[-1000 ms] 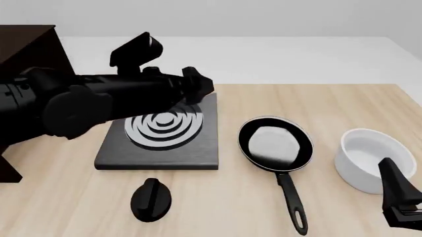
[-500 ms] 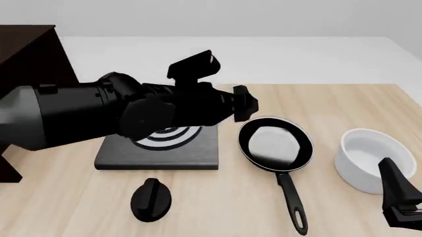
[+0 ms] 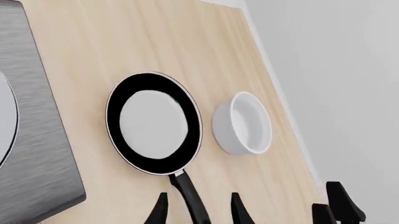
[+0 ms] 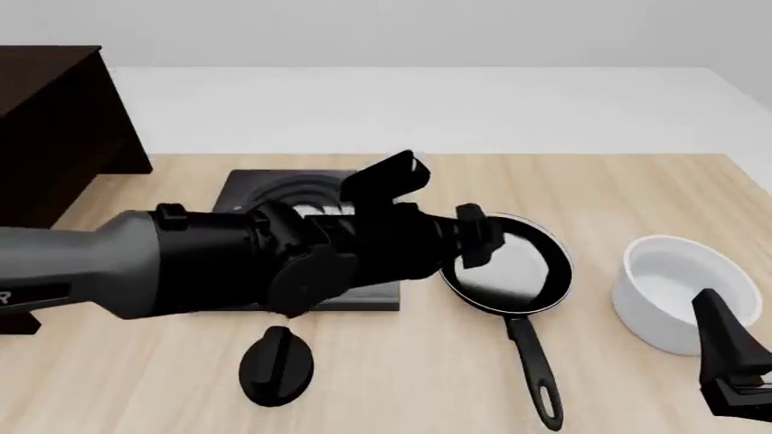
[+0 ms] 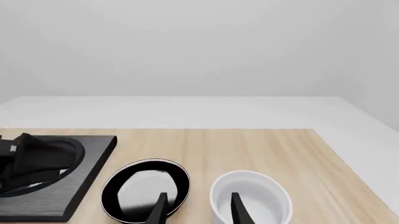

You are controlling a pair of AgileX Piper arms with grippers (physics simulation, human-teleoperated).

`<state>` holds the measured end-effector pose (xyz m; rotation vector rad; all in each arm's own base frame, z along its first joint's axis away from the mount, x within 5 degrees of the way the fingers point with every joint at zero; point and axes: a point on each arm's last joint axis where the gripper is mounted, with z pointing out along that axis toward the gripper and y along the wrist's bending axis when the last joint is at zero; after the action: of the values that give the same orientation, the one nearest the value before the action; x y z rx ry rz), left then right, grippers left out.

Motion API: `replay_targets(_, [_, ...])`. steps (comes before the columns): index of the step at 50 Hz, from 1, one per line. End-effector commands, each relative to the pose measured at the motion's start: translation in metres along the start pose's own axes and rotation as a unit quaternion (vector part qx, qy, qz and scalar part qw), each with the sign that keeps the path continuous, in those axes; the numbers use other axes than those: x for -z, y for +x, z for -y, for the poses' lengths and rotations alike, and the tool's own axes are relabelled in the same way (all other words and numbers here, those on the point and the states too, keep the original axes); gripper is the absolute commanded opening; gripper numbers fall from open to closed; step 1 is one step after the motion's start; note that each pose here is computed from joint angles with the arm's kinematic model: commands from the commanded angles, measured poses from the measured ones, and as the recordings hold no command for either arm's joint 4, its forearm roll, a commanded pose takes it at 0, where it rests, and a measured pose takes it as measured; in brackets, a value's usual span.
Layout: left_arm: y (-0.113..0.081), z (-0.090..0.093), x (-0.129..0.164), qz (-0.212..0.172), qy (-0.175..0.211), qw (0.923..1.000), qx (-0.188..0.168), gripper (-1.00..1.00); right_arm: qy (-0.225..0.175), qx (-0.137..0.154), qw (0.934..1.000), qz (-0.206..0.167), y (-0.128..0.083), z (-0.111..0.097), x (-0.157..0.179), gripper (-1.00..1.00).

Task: Put the frying pan under the cabinet shelf.

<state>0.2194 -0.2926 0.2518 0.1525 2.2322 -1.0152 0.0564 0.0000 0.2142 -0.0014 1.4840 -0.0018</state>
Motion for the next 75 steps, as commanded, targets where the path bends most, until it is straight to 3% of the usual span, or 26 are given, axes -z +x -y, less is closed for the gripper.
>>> replay_targets(1, [0.017, -0.004, -0.011, -0.006, 0.009, 0.9997, 0.023, 1.00, 0.000, 0.000, 1.0000, 0.000, 0.000, 0.000, 0.000, 1.00])
replay_targets(6, [0.020, -0.001, -0.014, -0.004, 0.019, 0.9993, 0.031, 1.00, 0.000, 0.000, 1.0000, 0.000, 0.000, 0.000, 0.000, 1.00])
replay_targets(7, [0.026, -0.009, -0.017, -0.004, 0.018, 0.9981, 0.058, 1.00, 0.000, 0.000, 1.0000, 0.000, 0.000, 0.000, 0.000, 1.00])
replay_targets(9, [0.023, -0.007, -0.017, -0.003, 0.018, 0.9990, 0.041, 1.00, 0.000, 0.000, 1.0000, 0.000, 0.000, 0.000, 0.000, 1.00])
replay_targets(10, [0.031, -0.011, -0.021, -0.008, 0.016, 0.9982, 0.057, 1.00, 0.000, 0.000, 1.0000, 0.000, 0.000, 0.000, 0.000, 1.00])
replay_targets(12, [0.033, -0.009, -0.022, -0.010, 0.019, 0.9985, 0.050, 1.00, 0.000, 0.000, 1.0000, 0.000, 0.000, 0.000, 0.000, 1.00])
replay_targets(20, [0.027, -0.020, -0.029, -0.001, 0.009, 0.9977, 0.067, 1.00, 0.000, 0.000, 1.0000, 0.000, 0.000, 0.000, 0.000, 1.00])
replay_targets(33, [0.039, -0.027, -0.041, -0.002, 0.013, 0.9963, 0.085, 1.00, 0.000, 0.000, 1.0000, 0.000, 0.000, 0.000, 0.000, 1.00])
replay_targets(46, [0.067, -0.032, -0.057, -0.021, 0.020, 0.9941, 0.105, 1.00, 0.000, 0.000, 1.0000, 0.000, 0.000, 0.000, 0.000, 1.00])
replay_targets(59, [0.073, -0.039, -0.070, -0.024, 0.014, 0.9931, 0.114, 1.00, 0.000, 0.000, 1.0000, 0.000, 0.000, 0.000, 0.000, 1.00])
replay_targets(71, [0.088, -0.033, -0.075, -0.028, 0.037, 0.9900, 0.133, 1.00, 0.000, 0.000, 1.0000, 0.000, 0.000, 0.000, 0.000, 1.00])
replay_targets(75, [0.092, -0.039, -0.080, -0.028, 0.036, 0.9882, 0.146, 1.00, 0.000, 0.000, 1.0000, 0.000, 0.000, 0.000, 0.000, 1.00])
